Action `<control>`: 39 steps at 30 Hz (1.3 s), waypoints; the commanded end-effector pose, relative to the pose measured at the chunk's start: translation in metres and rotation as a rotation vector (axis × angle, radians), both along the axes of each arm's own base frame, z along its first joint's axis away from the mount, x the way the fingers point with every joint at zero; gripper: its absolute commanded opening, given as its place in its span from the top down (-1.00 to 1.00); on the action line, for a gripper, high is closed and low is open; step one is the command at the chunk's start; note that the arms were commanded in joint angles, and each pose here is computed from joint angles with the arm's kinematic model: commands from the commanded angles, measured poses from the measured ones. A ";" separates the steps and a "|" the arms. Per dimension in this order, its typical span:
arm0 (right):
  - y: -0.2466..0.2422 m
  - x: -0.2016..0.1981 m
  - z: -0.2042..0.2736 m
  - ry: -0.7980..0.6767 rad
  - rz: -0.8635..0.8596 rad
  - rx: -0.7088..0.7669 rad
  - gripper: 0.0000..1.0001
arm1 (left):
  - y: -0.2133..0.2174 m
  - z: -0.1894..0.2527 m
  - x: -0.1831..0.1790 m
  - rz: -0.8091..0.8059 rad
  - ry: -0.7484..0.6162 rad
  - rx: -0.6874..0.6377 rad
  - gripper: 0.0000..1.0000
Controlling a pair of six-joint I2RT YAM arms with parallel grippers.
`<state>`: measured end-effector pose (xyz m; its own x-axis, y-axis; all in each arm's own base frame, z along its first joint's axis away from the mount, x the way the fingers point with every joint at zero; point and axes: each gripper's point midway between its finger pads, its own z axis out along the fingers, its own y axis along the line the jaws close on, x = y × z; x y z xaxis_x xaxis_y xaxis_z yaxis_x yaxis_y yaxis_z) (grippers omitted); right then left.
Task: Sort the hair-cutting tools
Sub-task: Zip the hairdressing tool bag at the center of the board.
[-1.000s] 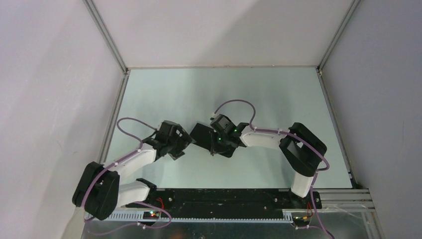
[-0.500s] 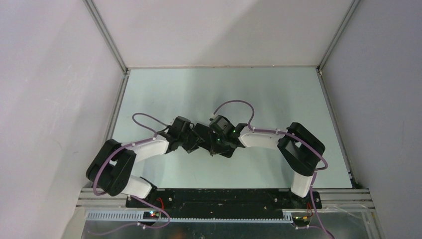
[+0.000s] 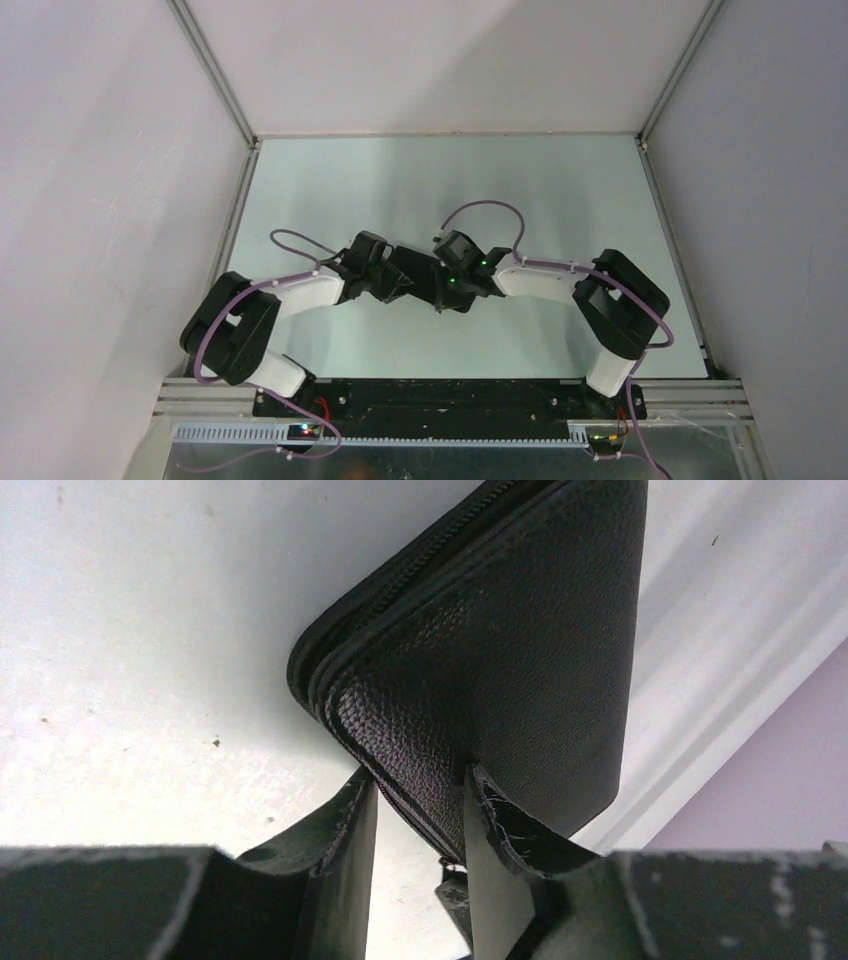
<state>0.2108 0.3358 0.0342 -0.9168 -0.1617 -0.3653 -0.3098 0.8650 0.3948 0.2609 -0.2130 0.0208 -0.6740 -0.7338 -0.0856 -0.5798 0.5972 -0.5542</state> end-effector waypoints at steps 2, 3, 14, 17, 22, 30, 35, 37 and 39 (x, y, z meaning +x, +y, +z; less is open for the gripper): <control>-0.061 -0.012 0.005 0.083 -0.056 -0.055 1.00 | 0.046 -0.044 -0.020 0.086 0.121 0.183 0.42; -0.073 -0.012 0.000 0.101 -0.077 -0.069 1.00 | 0.049 -0.044 -0.019 0.090 0.121 0.184 0.42; -0.110 -0.009 -0.001 0.115 -0.118 -0.064 1.00 | 0.061 -0.037 -0.002 0.056 0.099 0.236 0.43; -0.097 -0.012 0.004 0.105 -0.080 -0.038 1.00 | 0.059 -0.028 0.014 0.032 0.068 0.244 0.41; -0.054 -0.016 0.020 0.053 0.019 0.007 1.00 | 0.047 -0.011 0.034 -0.055 0.001 0.220 0.08; 0.014 -0.006 0.034 -0.024 0.076 0.096 1.00 | 0.045 0.028 0.032 -0.096 -0.124 0.184 -0.82; 0.045 0.005 0.043 -0.063 0.067 0.168 1.00 | 0.034 0.035 0.006 -0.122 -0.136 0.092 -0.85; 0.051 0.009 0.043 -0.065 0.063 0.181 1.00 | 0.027 0.030 -0.006 -0.138 -0.120 0.060 -0.80; 0.056 0.010 0.038 -0.057 0.065 0.181 1.00 | 0.018 0.023 -0.018 -0.160 -0.100 0.024 -0.64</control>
